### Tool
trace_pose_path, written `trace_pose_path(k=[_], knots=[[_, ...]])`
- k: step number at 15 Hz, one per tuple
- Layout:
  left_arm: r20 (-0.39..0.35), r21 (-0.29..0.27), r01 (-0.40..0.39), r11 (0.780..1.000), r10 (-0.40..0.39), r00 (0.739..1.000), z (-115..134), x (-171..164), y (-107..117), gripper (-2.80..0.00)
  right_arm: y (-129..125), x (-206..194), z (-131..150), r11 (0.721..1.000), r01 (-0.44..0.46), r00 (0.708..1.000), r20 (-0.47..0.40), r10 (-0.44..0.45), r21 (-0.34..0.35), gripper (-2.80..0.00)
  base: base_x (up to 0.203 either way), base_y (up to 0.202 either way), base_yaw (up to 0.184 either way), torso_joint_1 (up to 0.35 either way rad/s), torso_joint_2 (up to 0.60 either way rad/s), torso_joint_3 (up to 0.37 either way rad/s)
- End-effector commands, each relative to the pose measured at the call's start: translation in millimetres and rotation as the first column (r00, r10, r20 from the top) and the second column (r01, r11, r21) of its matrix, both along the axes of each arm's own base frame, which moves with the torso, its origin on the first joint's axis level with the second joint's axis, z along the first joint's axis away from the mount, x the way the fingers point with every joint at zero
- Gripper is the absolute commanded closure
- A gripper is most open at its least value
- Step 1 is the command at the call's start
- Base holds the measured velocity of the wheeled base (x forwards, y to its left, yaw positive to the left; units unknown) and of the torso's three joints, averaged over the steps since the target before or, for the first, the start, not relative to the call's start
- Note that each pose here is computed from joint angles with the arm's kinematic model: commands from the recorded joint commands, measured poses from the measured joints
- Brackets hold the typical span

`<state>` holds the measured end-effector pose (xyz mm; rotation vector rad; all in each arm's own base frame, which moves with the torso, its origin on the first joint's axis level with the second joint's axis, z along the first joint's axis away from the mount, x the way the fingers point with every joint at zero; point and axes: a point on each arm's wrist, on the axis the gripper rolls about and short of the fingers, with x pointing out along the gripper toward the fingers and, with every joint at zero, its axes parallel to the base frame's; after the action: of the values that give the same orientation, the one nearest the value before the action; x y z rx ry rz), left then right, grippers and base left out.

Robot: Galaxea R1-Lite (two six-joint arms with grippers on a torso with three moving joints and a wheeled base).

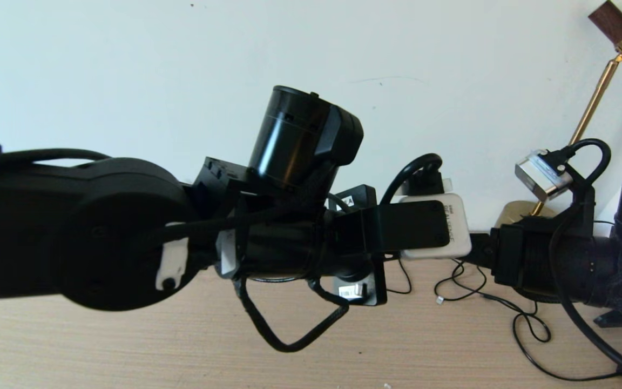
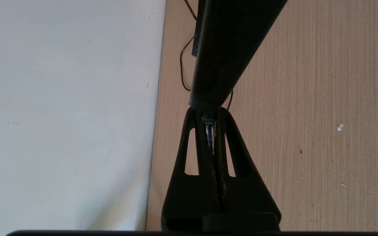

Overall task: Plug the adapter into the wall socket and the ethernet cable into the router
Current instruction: Hand it to the other hand

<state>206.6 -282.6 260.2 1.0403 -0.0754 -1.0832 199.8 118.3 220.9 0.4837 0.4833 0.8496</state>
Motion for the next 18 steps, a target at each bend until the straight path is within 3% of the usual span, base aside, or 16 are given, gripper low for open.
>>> trace_pose_path(k=[1, 14, 15, 17, 18], knots=[[0.003, 0.003, 0.006, 1.0, -0.006, 1.0, -0.3, -1.2, -1.0, 0.0, -0.3, -1.3, 0.5, 1.0, -0.004, 1.0, 0.002, 0.004, 0.004, 0.0, 0.0, 0.0, 0.0, 0.0, 0.0, 0.0], [0.017, -0.003, -0.003, 1.0, 0.003, 1.0, -3.0, -0.3, -6.9, 0.0, 5.4, -5.6, -2.6, 0.999, -0.033, 0.999, -0.007, 0.033, -0.001, 0.0, 0.0, 0.0, 0.0, 0.0, 0.0, 0.0], [0.017, -0.003, -0.003, 1.0, 0.003, 1.0, -3.0, -0.3, -6.9, -2.8, 5.3, -5.7, -3.0, 0.999, -0.033, 0.999, -0.008, 0.033, -0.002, 0.0, 0.0, 0.0, 0.0, 0.0, 0.0, 0.0], [0.023, -0.011, -0.002, 1.0, 0.003, 1.0, -2.1, -0.1, -7.3, -2.8, 4.9, -5.8, -3.8, 1.0, -0.031, 0.999, -0.012, 0.031, -0.002, 0.0, 0.0, 0.0, 0.0, 0.0, 0.0, 0.0], [0.047, -0.041, -0.002, 0.999, 0.004, 0.999, 2.0, 0.1, -7.5, -2.8, 4.6, -6.2, -4.3, 1.0, -0.028, 0.999, -0.019, 0.028, 0.0, 0.0, 0.0, 0.0, 0.0, 0.0, 0.0, 0.0]])
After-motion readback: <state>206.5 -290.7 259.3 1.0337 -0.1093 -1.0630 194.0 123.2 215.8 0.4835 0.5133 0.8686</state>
